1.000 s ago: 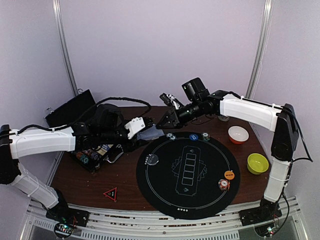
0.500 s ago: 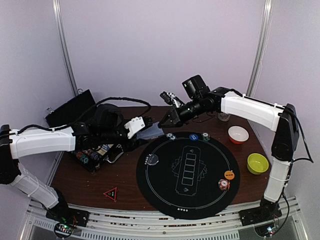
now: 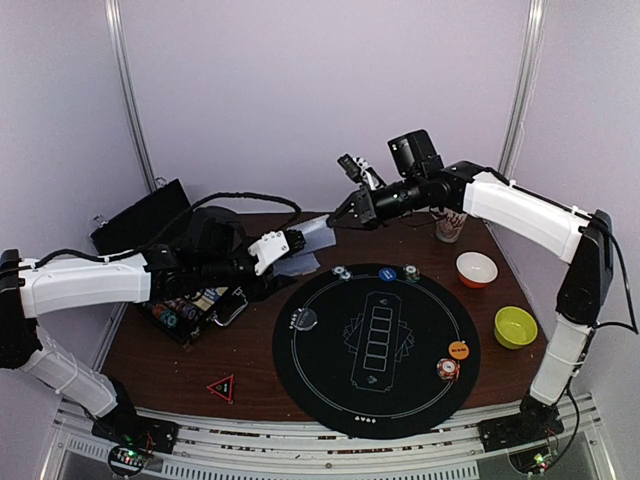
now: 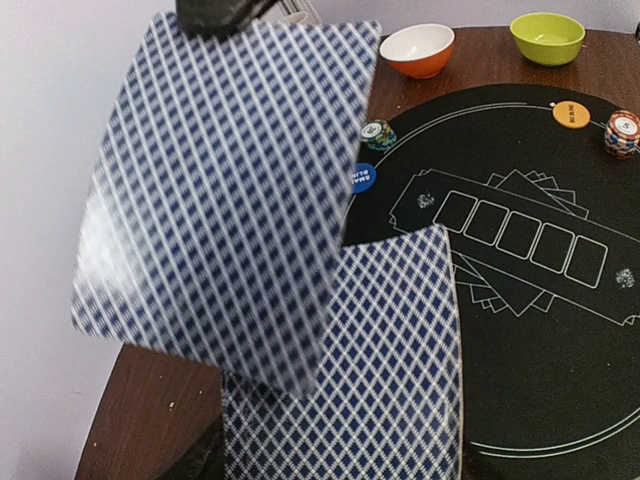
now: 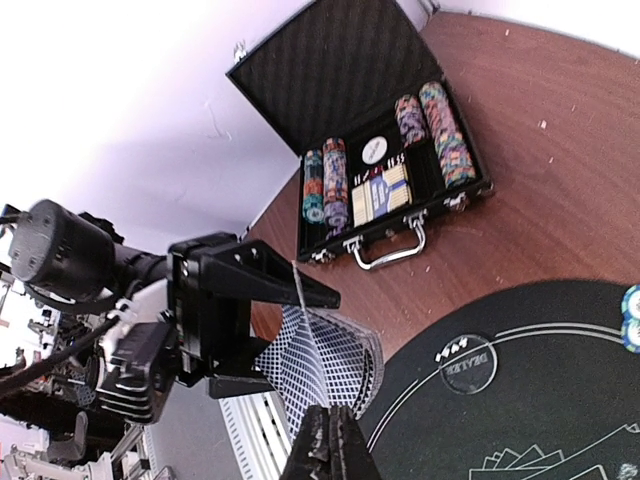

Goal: Distribute texas hold em gaming equipment
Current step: Distribute the poker card in the big blind area.

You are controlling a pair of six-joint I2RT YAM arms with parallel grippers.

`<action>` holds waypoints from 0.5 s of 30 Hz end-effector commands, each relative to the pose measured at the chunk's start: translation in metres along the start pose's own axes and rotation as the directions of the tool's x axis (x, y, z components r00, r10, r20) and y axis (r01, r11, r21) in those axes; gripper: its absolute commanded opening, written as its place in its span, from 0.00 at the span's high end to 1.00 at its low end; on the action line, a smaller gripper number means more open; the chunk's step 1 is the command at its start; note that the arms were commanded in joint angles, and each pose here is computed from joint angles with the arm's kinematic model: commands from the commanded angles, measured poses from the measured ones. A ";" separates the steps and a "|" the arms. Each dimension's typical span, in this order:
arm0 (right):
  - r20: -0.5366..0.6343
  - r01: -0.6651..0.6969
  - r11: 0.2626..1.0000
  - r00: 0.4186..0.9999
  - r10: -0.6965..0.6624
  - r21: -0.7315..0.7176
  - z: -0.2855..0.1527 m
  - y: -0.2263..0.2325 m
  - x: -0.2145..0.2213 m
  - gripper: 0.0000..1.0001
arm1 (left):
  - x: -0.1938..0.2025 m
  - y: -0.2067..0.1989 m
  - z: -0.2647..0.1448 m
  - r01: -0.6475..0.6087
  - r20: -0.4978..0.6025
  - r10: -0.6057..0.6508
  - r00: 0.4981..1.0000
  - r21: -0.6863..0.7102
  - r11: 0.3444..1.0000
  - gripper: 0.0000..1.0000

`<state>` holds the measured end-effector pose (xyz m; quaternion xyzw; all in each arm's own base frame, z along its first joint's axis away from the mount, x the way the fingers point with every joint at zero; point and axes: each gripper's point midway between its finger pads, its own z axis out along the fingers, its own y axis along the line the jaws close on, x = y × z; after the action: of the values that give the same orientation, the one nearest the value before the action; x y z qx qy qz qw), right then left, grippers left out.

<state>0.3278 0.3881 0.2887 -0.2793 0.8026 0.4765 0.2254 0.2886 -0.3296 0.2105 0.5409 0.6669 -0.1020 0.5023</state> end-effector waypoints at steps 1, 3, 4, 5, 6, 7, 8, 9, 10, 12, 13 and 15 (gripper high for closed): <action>0.047 0.022 1.000 0.999 -0.021 -0.019 -0.013 0.011 -0.011 1.00 | -0.012 0.012 -0.005 0.017 0.057 -0.014 0.998 -0.045 0.999 0.45; 0.050 0.019 1.000 0.999 -0.018 -0.017 -0.014 0.010 -0.012 1.00 | -0.011 0.012 -0.004 0.018 0.053 -0.016 0.998 -0.045 0.999 0.45; 0.056 0.019 1.000 0.998 -0.018 -0.015 -0.016 0.009 -0.014 1.00 | -0.011 0.012 -0.004 0.018 0.051 -0.016 0.999 -0.046 0.999 0.45; 0.067 0.021 1.000 0.998 -0.020 -0.014 -0.020 0.009 -0.018 1.00 | -0.009 0.013 -0.004 0.020 0.047 -0.018 0.999 -0.047 0.999 0.45; 0.085 0.019 1.000 0.996 -0.018 -0.012 -0.026 0.008 -0.023 1.00 | -0.009 0.013 -0.004 0.021 0.045 -0.019 0.999 -0.048 0.999 0.45; 0.106 0.014 1.000 0.994 -0.013 -0.006 -0.033 0.006 -0.029 1.00 | -0.009 0.013 -0.005 0.024 0.043 -0.022 0.999 -0.049 0.999 0.45; 0.138 0.003 1.000 0.990 -0.004 0.003 -0.044 0.001 -0.037 1.00 | -0.008 0.013 -0.005 0.027 0.042 -0.025 0.999 -0.049 0.998 0.45; 0.173 -0.008 1.000 0.985 0.006 0.014 -0.055 -0.005 -0.045 1.00 | -0.008 0.013 -0.006 0.030 0.044 -0.028 0.999 -0.049 0.998 0.45; 0.213 -0.018 1.000 0.977 0.012 0.026 -0.068 -0.009 -0.054 1.00 | -0.008 0.013 -0.007 0.032 0.046 -0.029 0.999 -0.050 0.998 0.45; 0.307 -0.055 0.995 0.951 0.028 0.078 -0.099 -0.025 -0.071 1.00 | -0.008 0.013 -0.009 0.039 0.049 -0.037 0.998 -0.051 0.998 0.45; 0.341 -0.070 0.992 0.940 0.029 0.108 -0.110 -0.032 -0.076 1.00 | -0.007 0.013 -0.010 0.044 0.049 -0.041 0.998 -0.052 0.998 0.45; 0.390 -0.116 0.975 0.920 0.035 0.188 -0.127 -0.052 -0.078 1.00 | -0.005 0.014 -0.011 0.060 0.042 -0.057 0.997 -0.062 0.996 0.45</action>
<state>0.3885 0.3162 0.3270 -0.1833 0.8046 0.4720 0.3103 0.2884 -0.3248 0.2074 0.5326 0.6755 -0.1032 0.4995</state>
